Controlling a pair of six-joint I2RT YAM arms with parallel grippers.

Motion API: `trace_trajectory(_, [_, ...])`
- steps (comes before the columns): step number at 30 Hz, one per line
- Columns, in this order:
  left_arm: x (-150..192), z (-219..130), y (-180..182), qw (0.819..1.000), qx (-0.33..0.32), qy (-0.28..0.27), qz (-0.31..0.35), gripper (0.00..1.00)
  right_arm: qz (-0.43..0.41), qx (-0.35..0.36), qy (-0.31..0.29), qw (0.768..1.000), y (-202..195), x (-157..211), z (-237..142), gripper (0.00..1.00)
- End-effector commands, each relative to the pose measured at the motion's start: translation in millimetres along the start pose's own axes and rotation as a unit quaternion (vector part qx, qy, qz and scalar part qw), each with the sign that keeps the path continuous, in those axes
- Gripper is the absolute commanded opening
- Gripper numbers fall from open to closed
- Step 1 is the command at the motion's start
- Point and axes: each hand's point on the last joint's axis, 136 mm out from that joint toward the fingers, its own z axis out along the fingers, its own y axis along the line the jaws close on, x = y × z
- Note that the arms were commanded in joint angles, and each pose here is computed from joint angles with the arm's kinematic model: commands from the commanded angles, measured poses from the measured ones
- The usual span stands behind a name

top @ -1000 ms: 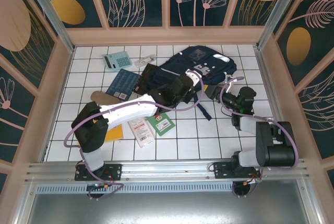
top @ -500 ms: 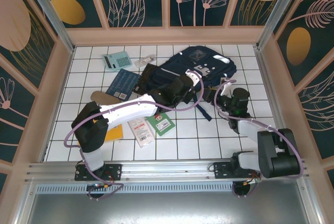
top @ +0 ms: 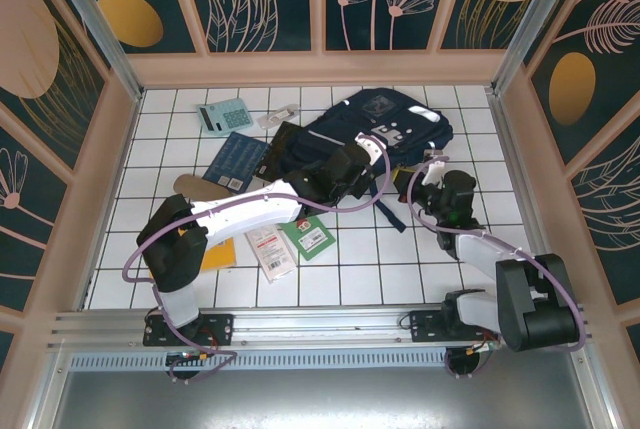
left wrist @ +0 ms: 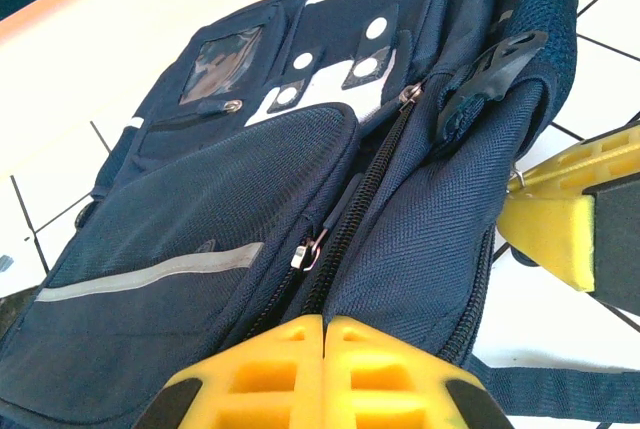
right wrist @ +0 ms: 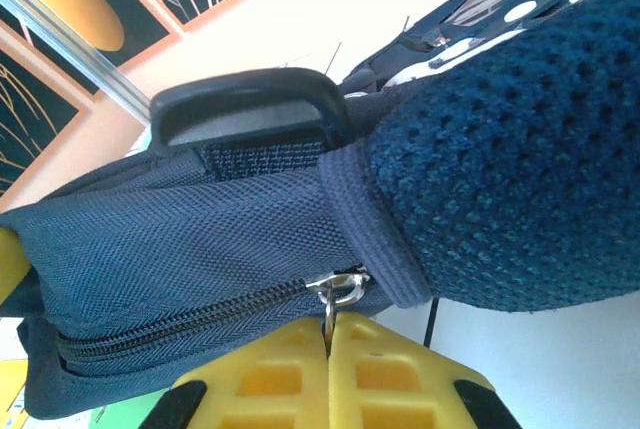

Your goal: Pack books, pencil case, and school supplies into a backpack

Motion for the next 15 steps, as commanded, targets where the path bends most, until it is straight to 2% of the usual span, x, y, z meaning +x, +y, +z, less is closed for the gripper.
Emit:
trace_trajectory(1, [-53, -20, 11, 0.996, 0.001, -0.073, -0.044, 0.0, -0.034, 0.001, -0.011, 0.999, 12, -7, 0, 0.0])
trace_trajectory(8, [-53, -13, 0, 0.996, 0.024, -0.068, -0.053, 0.0, -0.082, -0.008, 0.003, 0.997, 38, 3, -1, 0.0])
trace_trajectory(15, [-54, -5, -10, 0.995, 0.044, -0.065, -0.065, 0.0, -0.125, -0.046, 0.034, 0.991, 75, 24, 2, 0.0])
